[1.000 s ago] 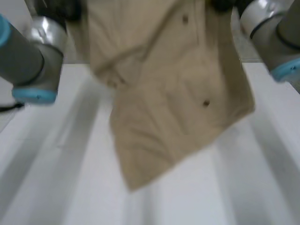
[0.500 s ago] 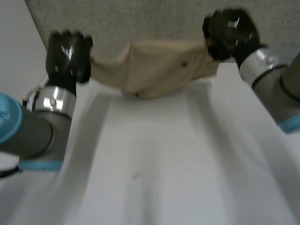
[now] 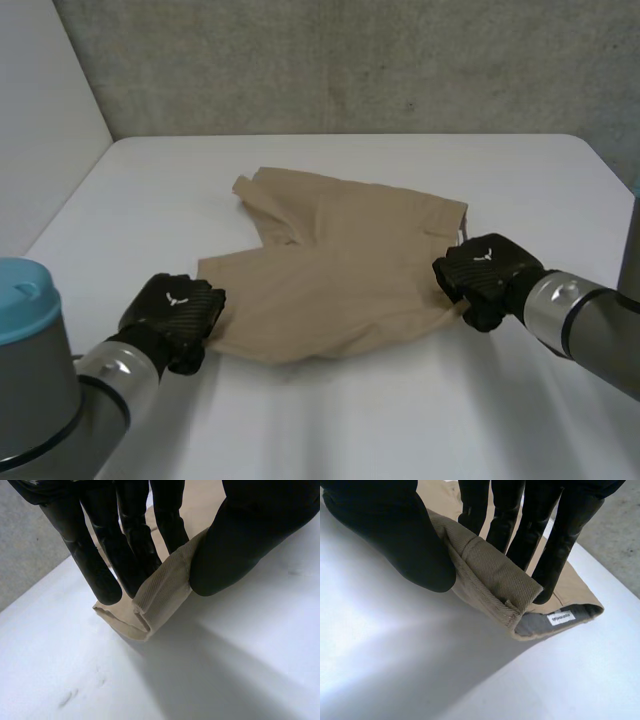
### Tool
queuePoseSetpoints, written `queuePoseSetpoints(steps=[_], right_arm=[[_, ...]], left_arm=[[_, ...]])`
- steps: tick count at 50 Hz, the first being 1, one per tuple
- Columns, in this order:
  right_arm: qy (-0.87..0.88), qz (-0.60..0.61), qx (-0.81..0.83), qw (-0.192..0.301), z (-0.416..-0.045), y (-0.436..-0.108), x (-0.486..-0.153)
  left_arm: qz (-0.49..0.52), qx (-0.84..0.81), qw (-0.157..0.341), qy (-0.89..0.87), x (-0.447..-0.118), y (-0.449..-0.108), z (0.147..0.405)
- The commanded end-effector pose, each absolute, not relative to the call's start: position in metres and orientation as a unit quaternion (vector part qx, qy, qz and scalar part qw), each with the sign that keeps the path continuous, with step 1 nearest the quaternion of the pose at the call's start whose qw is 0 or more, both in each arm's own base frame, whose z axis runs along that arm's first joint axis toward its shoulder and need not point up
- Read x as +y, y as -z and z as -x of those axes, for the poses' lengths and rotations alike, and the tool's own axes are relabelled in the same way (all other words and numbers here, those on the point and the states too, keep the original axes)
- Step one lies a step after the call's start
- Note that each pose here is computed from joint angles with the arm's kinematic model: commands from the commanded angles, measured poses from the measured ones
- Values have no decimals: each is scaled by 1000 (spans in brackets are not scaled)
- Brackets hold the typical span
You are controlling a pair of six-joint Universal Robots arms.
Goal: Fold the shorts.
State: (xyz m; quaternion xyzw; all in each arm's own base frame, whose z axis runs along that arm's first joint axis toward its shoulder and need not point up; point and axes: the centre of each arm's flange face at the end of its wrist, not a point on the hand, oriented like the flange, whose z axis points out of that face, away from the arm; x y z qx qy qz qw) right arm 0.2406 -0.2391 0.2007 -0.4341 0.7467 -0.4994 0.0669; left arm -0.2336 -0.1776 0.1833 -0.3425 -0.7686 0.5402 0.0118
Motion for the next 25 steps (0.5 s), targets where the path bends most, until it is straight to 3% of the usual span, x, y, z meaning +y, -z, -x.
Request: queuePoseSetpoints(steps=[1,9,19,25], right_arm=[[447,497,742,50,-232,-200,-209],[377,567,732,24,-219,-187,-186],[307,593,742,60,-211,-200,-150],[326,602,723,89,-211,-211,-149]], left_arm=[[349,-779,10,-521,-156,-200,222],[365,-796,16,-483,-135,-201,217],[438,-796,33,-416,-77,-218,209],[470,-756,13,-456,-77,-236,210]])
